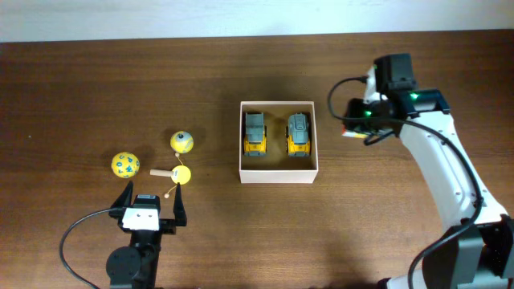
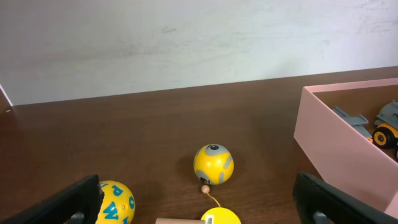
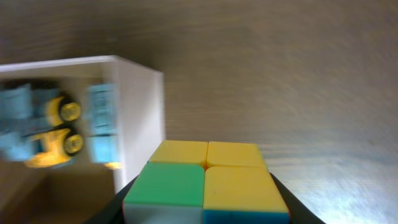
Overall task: Pack container
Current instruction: 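Carry the cube left over the gap between the trucks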
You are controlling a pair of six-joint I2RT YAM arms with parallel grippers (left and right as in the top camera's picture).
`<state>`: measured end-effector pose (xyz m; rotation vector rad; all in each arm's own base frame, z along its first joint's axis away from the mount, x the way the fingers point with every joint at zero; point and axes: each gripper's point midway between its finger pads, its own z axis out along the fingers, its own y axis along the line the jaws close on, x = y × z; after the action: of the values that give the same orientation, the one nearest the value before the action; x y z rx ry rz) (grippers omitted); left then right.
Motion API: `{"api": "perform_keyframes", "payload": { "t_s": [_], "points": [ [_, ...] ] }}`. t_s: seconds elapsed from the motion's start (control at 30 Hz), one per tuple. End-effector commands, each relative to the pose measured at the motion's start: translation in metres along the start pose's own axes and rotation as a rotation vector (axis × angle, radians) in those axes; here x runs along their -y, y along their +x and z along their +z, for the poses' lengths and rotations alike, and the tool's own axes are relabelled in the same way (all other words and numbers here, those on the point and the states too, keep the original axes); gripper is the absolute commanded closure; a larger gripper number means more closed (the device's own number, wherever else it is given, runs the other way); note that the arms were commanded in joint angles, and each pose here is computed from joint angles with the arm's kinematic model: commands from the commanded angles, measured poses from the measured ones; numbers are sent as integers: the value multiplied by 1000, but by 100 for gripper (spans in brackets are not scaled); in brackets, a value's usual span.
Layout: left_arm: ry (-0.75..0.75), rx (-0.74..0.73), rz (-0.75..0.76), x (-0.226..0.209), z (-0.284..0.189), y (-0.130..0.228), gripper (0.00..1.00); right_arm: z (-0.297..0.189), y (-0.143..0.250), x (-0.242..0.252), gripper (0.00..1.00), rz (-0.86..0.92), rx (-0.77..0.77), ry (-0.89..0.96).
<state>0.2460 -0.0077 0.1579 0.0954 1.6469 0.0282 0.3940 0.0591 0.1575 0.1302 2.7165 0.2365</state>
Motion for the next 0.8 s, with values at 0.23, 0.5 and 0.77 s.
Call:
{"api": "perform_keyframes", "payload": {
  "t_s": [0.23,0.5,0.77],
  "points": [
    [0,2,5,0,0,1,1,-10,-6,-99,54,-255,128,-78],
    [0,2,5,0,0,1,1,24,0,-125,53,-279,108,-85],
    [0,2,5,0,0,1,1,65,5,-132,54,-277,64,-85]
  ]
}}
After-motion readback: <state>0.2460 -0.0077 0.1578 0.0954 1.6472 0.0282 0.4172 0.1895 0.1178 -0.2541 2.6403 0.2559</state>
